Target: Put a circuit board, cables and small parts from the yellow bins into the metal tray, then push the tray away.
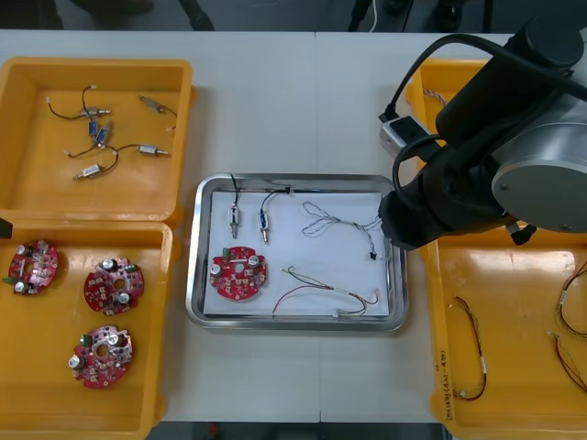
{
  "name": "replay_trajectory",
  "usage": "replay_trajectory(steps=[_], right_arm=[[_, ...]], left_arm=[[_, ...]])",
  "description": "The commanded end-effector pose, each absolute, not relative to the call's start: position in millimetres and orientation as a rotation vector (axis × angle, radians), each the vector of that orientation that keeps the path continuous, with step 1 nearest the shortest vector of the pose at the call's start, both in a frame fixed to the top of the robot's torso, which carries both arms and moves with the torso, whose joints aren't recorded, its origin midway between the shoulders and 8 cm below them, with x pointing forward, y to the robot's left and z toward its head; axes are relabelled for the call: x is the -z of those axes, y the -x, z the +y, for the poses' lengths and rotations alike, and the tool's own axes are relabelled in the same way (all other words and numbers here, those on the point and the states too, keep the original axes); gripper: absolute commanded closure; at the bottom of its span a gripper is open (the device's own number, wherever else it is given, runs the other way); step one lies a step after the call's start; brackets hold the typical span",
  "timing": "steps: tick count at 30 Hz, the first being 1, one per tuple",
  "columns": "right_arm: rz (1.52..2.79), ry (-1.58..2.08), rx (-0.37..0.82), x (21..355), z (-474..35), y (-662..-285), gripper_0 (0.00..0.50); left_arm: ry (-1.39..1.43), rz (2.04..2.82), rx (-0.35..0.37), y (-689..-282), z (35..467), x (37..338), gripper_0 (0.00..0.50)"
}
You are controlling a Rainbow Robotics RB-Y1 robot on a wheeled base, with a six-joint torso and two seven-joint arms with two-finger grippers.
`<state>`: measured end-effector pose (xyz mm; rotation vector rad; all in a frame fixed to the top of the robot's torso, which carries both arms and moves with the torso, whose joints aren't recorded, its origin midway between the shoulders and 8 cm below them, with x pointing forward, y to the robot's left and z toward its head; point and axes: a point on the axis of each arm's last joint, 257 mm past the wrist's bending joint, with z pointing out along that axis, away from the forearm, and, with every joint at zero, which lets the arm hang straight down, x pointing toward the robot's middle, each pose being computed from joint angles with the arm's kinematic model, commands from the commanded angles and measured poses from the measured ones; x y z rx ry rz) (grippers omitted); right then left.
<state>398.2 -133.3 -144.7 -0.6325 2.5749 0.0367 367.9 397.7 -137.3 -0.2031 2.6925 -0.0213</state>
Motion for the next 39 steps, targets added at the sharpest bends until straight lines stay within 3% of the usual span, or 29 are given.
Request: replay_trajectory(steps=[1,14,39], right_arm=[[2.464,0.881,-0.006,137,-94,-390,0.000],[2.300,1.263,-0.028,160,-8,-361,0.000],[2.056,1.837,0.136,241,21,-339,0.000]], left_arm=[[0.010,2.668,-0.067,-364,404,127,0.000],[-0.008,2.652,-0.051,-365,399,127,0.000],[-0.009,2.653,-0.053,-365,400,128,0.000]])
